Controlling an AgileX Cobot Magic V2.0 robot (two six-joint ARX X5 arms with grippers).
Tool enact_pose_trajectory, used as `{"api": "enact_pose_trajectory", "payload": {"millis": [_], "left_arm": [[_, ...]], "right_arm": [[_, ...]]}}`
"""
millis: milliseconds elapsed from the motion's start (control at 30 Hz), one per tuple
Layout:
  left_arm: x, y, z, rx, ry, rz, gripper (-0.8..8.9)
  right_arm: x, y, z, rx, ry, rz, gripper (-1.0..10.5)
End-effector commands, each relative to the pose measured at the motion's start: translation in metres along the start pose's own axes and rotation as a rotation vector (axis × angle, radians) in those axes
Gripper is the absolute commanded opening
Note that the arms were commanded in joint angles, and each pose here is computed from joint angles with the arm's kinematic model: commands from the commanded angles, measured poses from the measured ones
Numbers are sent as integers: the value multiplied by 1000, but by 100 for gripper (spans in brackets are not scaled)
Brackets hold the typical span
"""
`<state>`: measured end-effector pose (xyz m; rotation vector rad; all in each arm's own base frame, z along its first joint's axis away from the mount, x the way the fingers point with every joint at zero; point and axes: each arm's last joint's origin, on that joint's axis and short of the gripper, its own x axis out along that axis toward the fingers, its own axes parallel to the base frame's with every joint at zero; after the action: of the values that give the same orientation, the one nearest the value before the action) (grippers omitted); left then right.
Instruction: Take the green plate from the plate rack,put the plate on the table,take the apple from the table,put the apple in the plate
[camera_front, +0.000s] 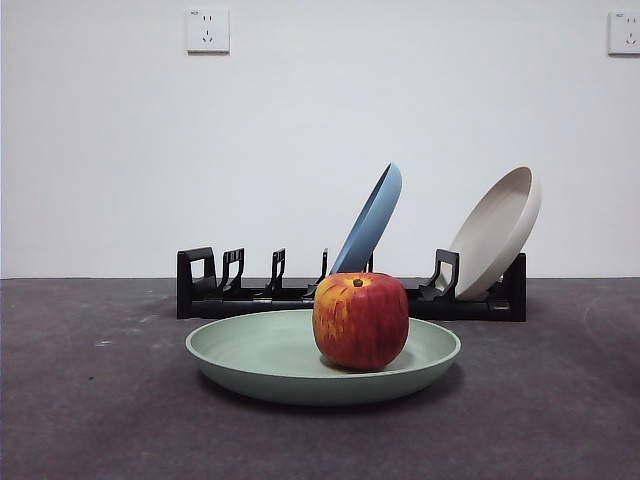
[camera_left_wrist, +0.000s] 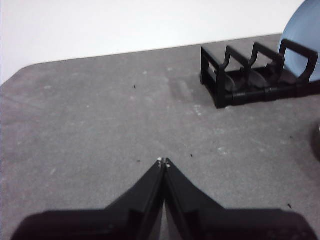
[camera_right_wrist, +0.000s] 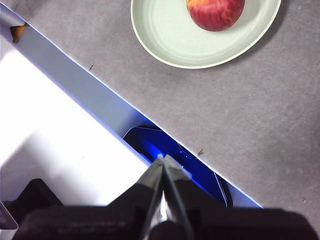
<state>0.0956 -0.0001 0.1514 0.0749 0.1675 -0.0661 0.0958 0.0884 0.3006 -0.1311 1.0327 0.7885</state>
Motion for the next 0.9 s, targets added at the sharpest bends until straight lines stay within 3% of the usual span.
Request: {"api": "enact_pose_trajectory", "payload": {"millis": [33,767,900], "left_arm": [[1,0,-5,-15,13,0,-3],[1,0,-4,-14,6,3,-3],[1,0,-4,-14,6,3,-3]], "right_arm": [[-1,0,0,3,-5,1,1],[-1,0,1,3,-6,0,1],[-10,-2,-4,20,-55,-15,1]]}}
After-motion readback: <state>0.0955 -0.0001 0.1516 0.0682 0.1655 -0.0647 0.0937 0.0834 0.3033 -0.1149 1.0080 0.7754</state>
